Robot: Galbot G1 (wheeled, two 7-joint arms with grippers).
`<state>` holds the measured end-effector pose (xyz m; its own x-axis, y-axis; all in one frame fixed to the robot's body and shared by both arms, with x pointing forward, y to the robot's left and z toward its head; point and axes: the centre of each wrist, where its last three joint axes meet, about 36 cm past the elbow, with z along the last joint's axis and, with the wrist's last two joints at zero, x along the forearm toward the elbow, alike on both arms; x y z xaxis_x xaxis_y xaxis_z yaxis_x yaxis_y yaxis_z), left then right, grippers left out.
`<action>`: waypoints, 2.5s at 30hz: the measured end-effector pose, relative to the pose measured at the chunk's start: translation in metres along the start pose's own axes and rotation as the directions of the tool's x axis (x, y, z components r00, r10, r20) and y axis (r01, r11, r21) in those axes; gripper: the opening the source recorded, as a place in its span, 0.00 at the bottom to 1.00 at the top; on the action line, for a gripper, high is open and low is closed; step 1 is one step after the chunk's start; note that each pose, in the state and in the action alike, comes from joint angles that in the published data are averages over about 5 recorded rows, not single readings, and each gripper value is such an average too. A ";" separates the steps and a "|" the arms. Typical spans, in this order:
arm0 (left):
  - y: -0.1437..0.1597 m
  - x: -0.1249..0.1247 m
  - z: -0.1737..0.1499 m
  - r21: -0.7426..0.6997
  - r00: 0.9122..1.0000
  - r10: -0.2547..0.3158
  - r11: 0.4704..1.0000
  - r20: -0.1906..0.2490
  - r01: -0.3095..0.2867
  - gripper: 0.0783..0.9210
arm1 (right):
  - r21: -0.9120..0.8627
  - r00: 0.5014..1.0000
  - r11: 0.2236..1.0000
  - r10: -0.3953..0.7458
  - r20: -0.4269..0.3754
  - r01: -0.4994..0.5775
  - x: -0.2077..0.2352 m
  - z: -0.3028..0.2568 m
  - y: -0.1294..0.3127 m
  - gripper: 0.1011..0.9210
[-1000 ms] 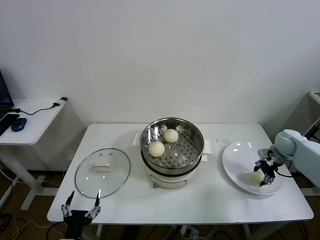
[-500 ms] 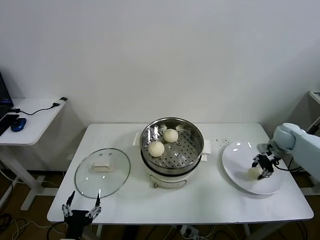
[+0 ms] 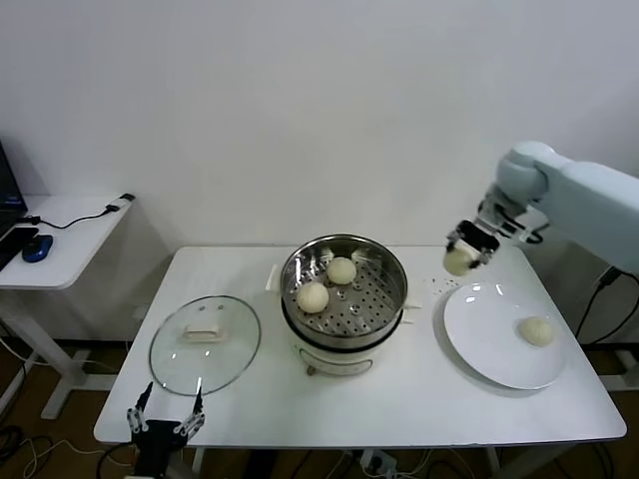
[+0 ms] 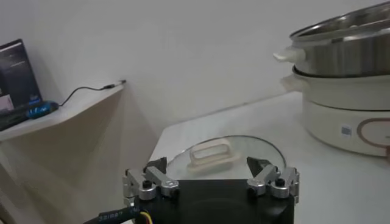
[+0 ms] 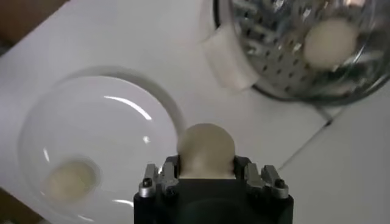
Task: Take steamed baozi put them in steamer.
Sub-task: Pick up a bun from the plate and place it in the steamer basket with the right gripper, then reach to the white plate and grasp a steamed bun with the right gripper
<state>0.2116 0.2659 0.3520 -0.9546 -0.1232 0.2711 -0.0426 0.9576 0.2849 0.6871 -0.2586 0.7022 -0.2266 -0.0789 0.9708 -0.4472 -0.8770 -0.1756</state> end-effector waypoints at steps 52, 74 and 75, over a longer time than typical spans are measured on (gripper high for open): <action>0.005 0.001 -0.002 0.027 1.000 -0.014 1.000 0.002 0.014 0.88 | 0.366 0.994 0.930 -0.014 0.105 -0.026 -0.064 -0.102 -0.106 0.88; 0.001 0.005 -0.006 0.008 1.000 0.001 1.000 0.009 -0.002 0.88 | -0.761 0.999 0.649 0.039 0.036 0.002 -0.067 0.047 0.166 0.88; 0.001 0.005 -0.006 0.006 1.000 0.001 1.000 0.008 -0.001 0.88 | -0.778 0.999 0.628 0.032 0.039 0.010 -0.073 0.049 0.178 0.88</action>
<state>0.2082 0.2651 0.3592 -0.9571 -0.1199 0.2639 -0.0433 0.9594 0.2786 0.6664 -0.4317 0.6080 -0.2066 -0.1256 0.9703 -0.9564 -0.1834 -0.2274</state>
